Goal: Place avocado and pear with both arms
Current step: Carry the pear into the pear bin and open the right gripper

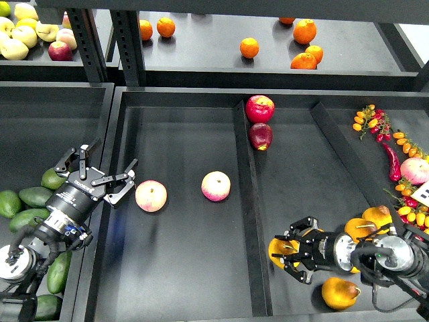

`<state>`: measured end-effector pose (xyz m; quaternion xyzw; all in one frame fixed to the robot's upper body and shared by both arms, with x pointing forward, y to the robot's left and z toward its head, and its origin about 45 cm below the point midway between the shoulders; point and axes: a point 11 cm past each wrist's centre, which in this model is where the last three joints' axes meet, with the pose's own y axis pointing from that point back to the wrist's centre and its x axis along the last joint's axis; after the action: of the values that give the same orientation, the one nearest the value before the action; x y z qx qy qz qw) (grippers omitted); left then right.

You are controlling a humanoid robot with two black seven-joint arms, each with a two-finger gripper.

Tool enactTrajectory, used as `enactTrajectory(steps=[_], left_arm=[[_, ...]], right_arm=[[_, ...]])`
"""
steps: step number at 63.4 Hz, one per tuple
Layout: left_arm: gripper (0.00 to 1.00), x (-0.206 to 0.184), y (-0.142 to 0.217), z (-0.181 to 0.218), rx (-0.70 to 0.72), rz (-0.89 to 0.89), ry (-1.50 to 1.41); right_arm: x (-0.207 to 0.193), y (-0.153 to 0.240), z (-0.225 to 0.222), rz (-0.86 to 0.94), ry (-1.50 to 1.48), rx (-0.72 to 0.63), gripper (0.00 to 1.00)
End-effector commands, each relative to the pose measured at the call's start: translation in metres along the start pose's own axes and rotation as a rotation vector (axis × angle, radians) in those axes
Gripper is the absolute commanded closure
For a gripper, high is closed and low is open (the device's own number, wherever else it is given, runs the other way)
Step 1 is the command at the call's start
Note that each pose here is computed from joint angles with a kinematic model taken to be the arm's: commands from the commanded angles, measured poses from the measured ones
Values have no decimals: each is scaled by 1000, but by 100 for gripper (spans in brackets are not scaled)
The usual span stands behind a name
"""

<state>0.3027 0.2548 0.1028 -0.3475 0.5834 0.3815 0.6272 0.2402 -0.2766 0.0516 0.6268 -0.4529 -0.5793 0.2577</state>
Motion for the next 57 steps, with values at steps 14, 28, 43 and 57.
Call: enactTrajectory(steps=[14, 28, 43, 57], left_arm=[[1, 1, 0, 0, 1, 2, 1], [1, 0, 0, 0, 2, 1, 0], [1, 2, 2, -1, 1, 5, 2], [1, 2, 2, -2, 2, 6, 3]], right_arm=[[13, -2, 7, 49, 37, -8, 78], [19, -3, 7, 81, 58, -5, 63], [21, -4, 10, 93, 68, -10, 54], [22, -3, 9, 101, 83, -9, 31]])
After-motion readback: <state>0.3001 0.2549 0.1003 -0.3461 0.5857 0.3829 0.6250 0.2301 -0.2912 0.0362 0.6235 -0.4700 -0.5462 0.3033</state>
